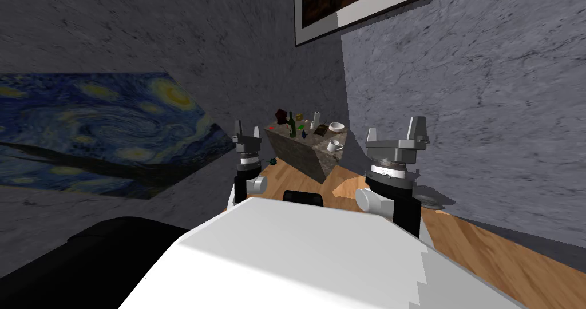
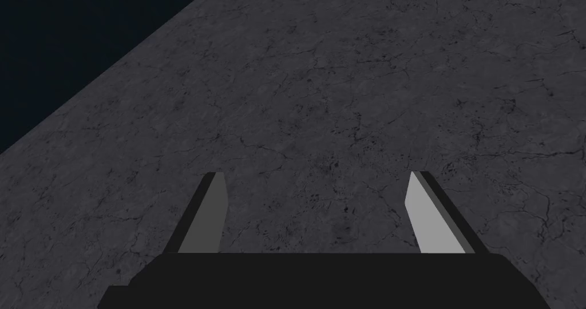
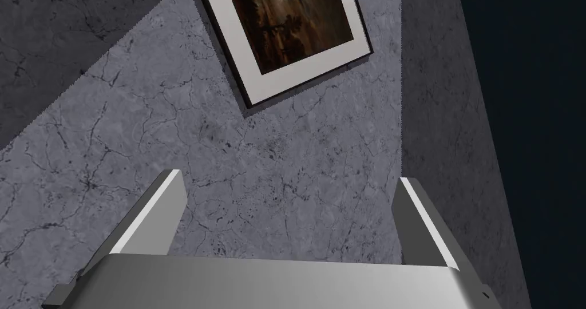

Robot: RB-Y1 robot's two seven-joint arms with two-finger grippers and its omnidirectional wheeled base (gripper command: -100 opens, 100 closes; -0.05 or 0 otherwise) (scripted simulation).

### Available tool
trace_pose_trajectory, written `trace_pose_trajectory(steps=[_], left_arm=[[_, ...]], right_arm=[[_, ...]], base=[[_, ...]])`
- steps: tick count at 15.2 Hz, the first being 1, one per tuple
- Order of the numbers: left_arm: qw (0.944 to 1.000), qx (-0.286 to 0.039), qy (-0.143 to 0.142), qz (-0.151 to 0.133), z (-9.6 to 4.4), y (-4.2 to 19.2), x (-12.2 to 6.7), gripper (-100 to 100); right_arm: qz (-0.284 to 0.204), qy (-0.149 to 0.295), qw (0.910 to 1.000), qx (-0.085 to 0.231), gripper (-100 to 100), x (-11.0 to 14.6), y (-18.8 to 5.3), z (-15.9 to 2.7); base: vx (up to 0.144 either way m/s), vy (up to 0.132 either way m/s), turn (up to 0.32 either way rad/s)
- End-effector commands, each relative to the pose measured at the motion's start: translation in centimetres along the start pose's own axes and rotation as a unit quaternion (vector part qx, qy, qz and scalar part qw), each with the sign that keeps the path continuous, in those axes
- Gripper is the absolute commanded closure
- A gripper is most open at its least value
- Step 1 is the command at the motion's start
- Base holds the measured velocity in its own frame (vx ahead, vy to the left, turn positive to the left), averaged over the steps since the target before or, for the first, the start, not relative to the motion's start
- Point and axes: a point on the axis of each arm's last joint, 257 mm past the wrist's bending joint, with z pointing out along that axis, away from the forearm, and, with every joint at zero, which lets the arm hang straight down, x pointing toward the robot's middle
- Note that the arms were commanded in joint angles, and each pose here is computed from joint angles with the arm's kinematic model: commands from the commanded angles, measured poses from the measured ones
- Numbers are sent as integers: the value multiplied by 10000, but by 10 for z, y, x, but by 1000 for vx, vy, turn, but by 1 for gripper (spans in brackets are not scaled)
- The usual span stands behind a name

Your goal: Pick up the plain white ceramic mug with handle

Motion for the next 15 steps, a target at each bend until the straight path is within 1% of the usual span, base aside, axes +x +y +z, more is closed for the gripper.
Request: trace_pose_trajectory(steps=[1, 2, 3, 4, 5, 6, 7, 8, 9, 10, 11, 12, 13, 14, 15], left_arm=[[10000, 0, 0, 0, 0, 0, 0, 0], [10000, 0, 0, 0, 0, 0, 0, 0], [10000, 0, 0, -1, 0, 0, 0, 0], [10000, 0, 0, -1, 0, 0, 0, 0], [10000, 0, 0, -1, 0, 0, 0, 0], [10000, 0, 0, 0, 0, 0, 0, 0], [10000, 0, 0, -1, 0, 0, 0, 0], [10000, 0, 0, 0, 0, 0, 0, 0], [10000, 0, 0, -1, 0, 0, 0, 0], [10000, 0, 0, -1, 0, 0, 0, 0], [10000, 0, 0, -1, 0, 0, 0, 0], [10000, 0, 0, -1, 0, 0, 0, 0], [10000, 0, 0, -1, 0, 0, 0, 0], [10000, 0, 0, -1, 0, 0, 0, 0], [10000, 0, 0, -1, 0, 0, 0, 0]], right_arm=[[74, 33, 9997, 232, -100, -7, -10, -3], [134, 21, 9992, 380, -100, -13, -17, -4], [134, 21, 9992, 380, -100, -13, -17, -4], [214, -12, 9982, 556, -100, -20, -24, -7], [214, -12, 9982, 556, -100, -20, -24, -7], [313, -71, 9966, 757, -100, -29, -33, -10], [313, -71, 9966, 757, -100, -29, -33, -10], [428, -156, 9942, 979, -100, -40, -43, -14], [431, -157, 9941, 979, -100, -40, -43, -14], [537, -265, 9909, 1208, -100, -52, -52, -19], [568, -272, 9906, 1218, -100, -53, -53, -20], [648, -390, 9870, 1418, -100, -66, -61, -25], [722, -419, 9856, 1468, -100, -66, -63, -26], [778, -548, 9817, 1651, -100, -81, -70, -32], [882, -597, 9792, 1725, -100, -82, -74, -34]], base=[[12, 22, 70], [27, 51, 153], [27, 51, 96], [30, 58, 66], [26, 51, 45], [27, 48, 69], [28, 43, 71], [32, 51, 106], [34, 50, 99], [40, 55, 132], [43, 53, 103], [52, 63, 112], [49, 63, 102], [54, 65, 148], [51, 55, 120]])
